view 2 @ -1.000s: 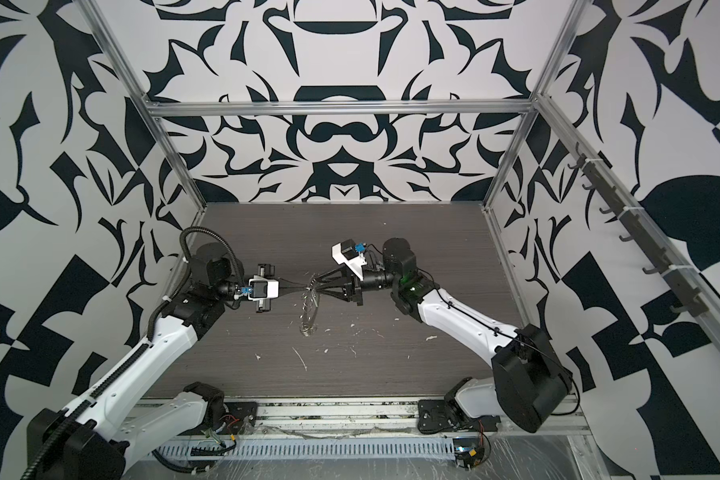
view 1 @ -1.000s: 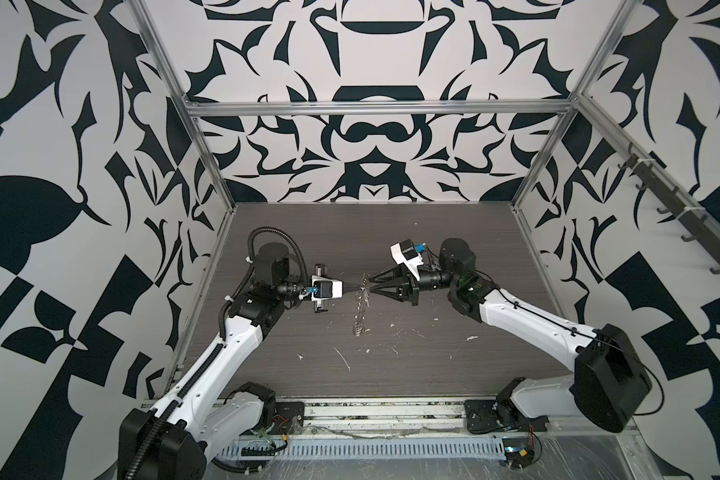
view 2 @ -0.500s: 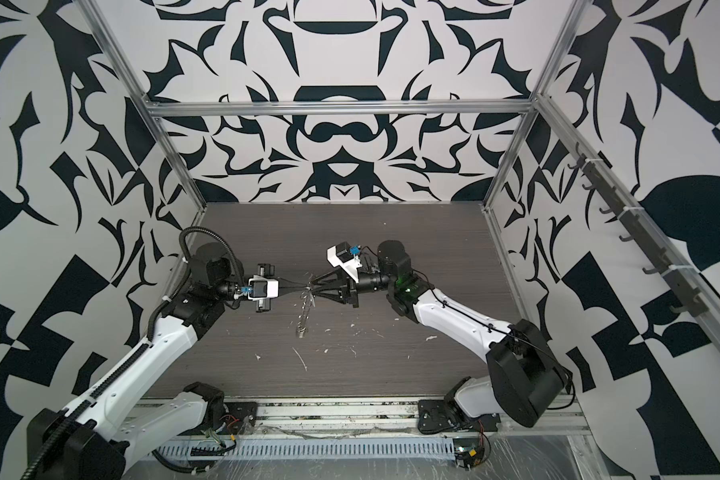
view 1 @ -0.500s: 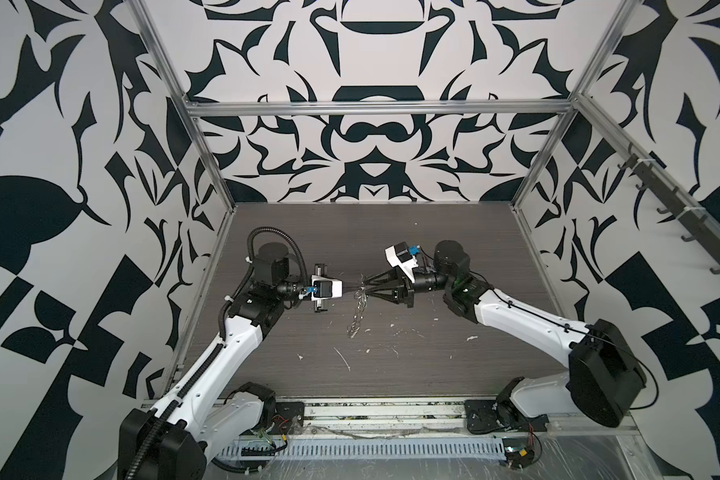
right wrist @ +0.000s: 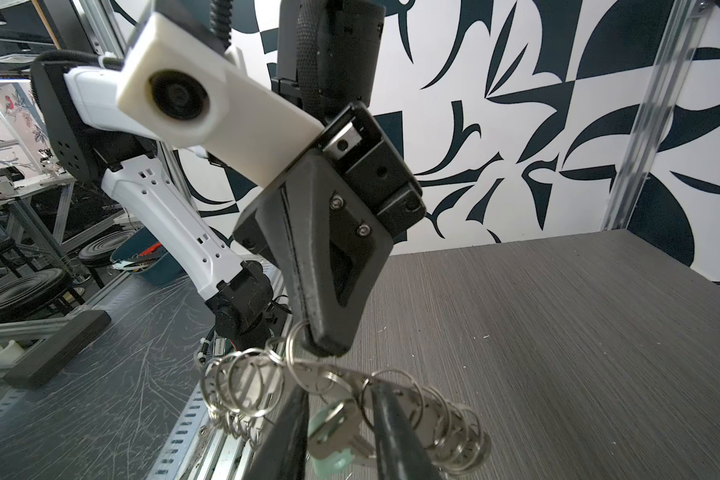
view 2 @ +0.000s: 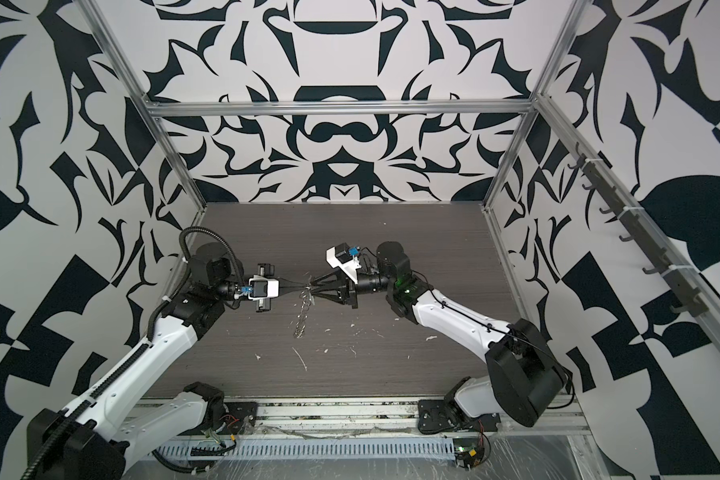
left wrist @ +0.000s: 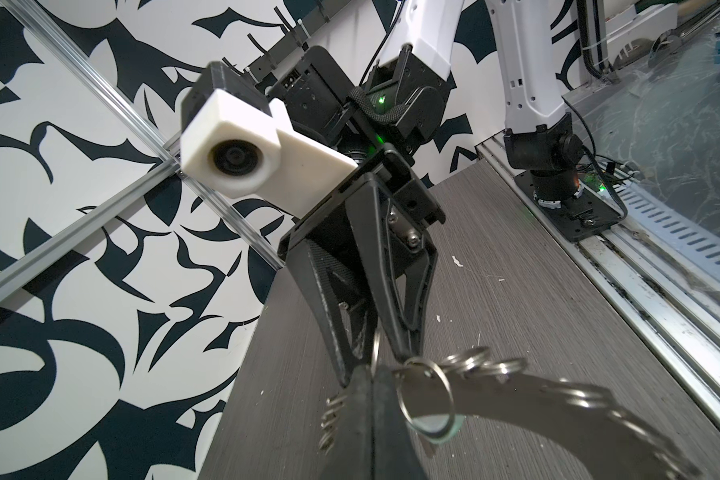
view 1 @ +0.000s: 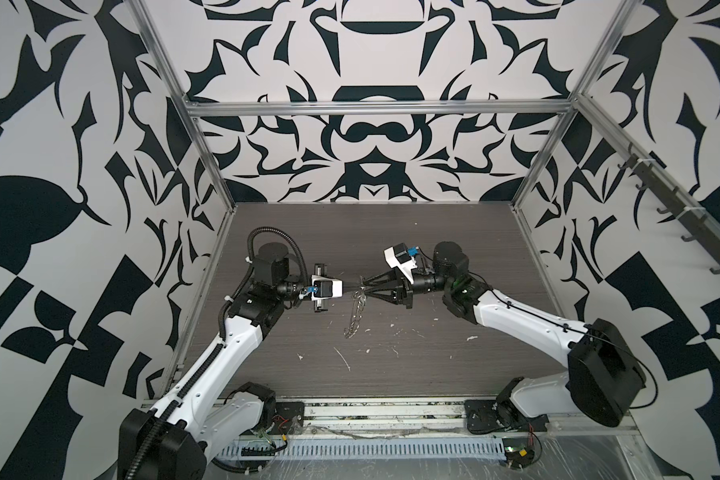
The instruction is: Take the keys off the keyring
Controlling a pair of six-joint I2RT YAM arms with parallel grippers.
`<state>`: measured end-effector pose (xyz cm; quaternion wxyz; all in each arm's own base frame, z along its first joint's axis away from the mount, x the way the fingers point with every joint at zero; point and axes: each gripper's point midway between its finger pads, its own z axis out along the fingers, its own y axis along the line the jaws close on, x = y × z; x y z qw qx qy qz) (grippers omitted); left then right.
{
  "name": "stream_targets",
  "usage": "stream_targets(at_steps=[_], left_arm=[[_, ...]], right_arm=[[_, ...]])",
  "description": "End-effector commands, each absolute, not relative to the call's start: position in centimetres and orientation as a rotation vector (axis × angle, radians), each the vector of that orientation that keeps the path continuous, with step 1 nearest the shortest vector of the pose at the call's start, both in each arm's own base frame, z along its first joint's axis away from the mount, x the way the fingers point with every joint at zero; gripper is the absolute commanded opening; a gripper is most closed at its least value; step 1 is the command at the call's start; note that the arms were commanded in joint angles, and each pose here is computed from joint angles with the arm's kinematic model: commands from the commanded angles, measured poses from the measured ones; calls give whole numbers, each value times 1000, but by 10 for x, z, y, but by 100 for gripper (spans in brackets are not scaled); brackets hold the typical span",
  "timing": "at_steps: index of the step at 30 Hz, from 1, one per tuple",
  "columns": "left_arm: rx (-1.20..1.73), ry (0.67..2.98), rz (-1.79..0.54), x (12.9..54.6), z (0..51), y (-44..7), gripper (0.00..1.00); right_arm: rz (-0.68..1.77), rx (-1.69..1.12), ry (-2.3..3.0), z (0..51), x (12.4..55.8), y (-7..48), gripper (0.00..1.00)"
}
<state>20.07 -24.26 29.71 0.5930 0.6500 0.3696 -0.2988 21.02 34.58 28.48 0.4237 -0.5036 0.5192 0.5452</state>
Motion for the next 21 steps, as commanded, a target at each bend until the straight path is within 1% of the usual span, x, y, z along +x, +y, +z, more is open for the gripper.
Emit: stream_targets(at_steps=[1, 6, 14, 21], left_arm=[[1505, 809, -664, 199, 309, -241, 0], [1501, 825, -651, 200, 308, -240, 0], [1492, 853, -624, 203, 307, -238, 0], [1488, 868, -614, 205, 306, -238, 0]], right_arm=[[1361, -1262, 1274, 290, 205, 347, 30], [1354, -1262, 1273, 290, 204, 349, 27], [1342, -1267, 1275, 289, 202, 347, 14], [1333, -1278, 1276, 289, 199, 345, 9]])
